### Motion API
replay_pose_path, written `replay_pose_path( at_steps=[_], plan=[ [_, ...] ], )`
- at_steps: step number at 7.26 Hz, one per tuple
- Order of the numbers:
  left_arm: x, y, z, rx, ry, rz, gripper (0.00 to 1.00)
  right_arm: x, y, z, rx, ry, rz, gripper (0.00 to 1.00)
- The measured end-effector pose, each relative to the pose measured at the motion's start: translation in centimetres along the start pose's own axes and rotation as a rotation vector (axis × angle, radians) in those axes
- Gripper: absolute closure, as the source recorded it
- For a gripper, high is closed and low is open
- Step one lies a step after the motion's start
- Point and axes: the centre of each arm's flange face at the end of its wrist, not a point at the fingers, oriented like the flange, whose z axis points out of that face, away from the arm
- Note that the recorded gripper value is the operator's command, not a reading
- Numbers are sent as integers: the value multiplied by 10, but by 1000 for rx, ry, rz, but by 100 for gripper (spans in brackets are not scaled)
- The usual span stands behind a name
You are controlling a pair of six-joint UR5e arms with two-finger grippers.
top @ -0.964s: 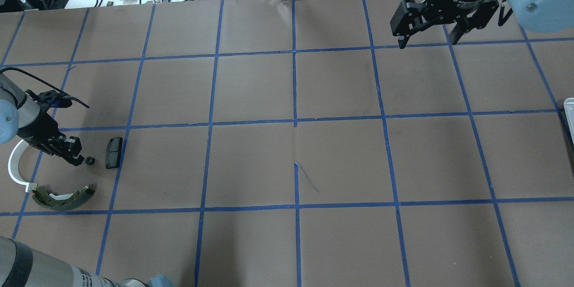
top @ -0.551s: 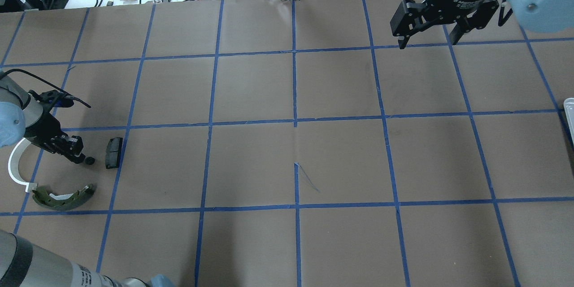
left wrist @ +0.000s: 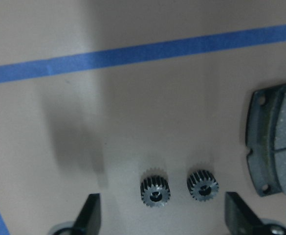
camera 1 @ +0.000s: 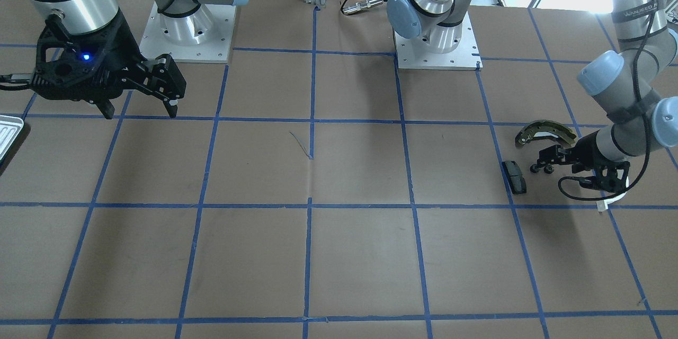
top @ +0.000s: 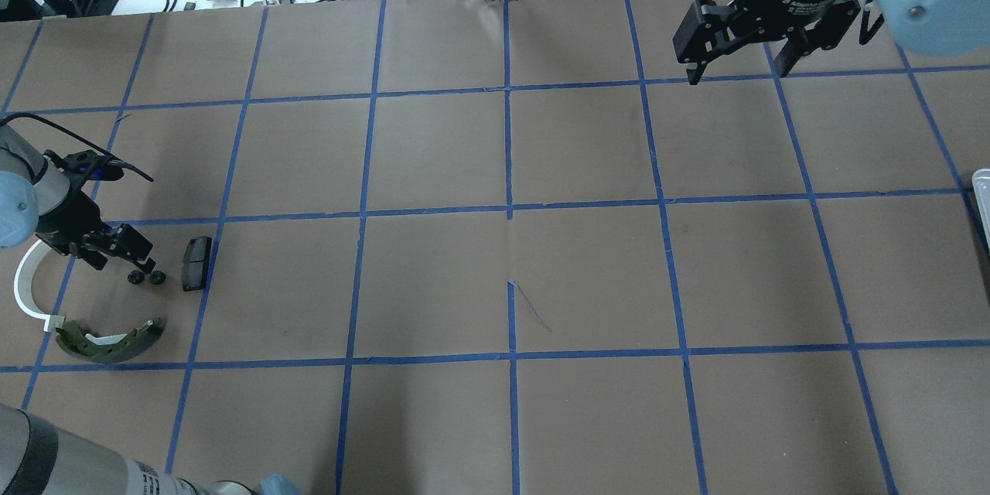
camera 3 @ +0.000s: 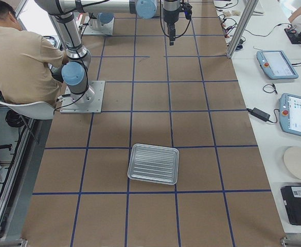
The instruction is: Place bearing gear from tray to pile
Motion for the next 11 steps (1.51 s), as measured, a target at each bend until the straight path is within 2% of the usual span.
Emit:
replay_pose_path(
  at_steps=[1, 3, 6, 9, 11],
  plan=[
    [1, -2, -21, 8, -10, 1, 0, 0, 0, 0, 0, 0, -1, 0],
    [33, -18, -86, 38, -47, 6, 0, 0, 0, 0, -1, 1, -2, 0],
    [171, -29, -169, 128, -83, 4, 0, 0, 0, 2, -4, 2, -5, 0],
    [303, -7, -209, 187, -92, 39, 0, 1, -2, 3, -3, 4, -2, 0],
    [347, 16, -223, 196, -72, 35, 0, 2, -2, 3, -1, 3, -1, 0]
  ],
)
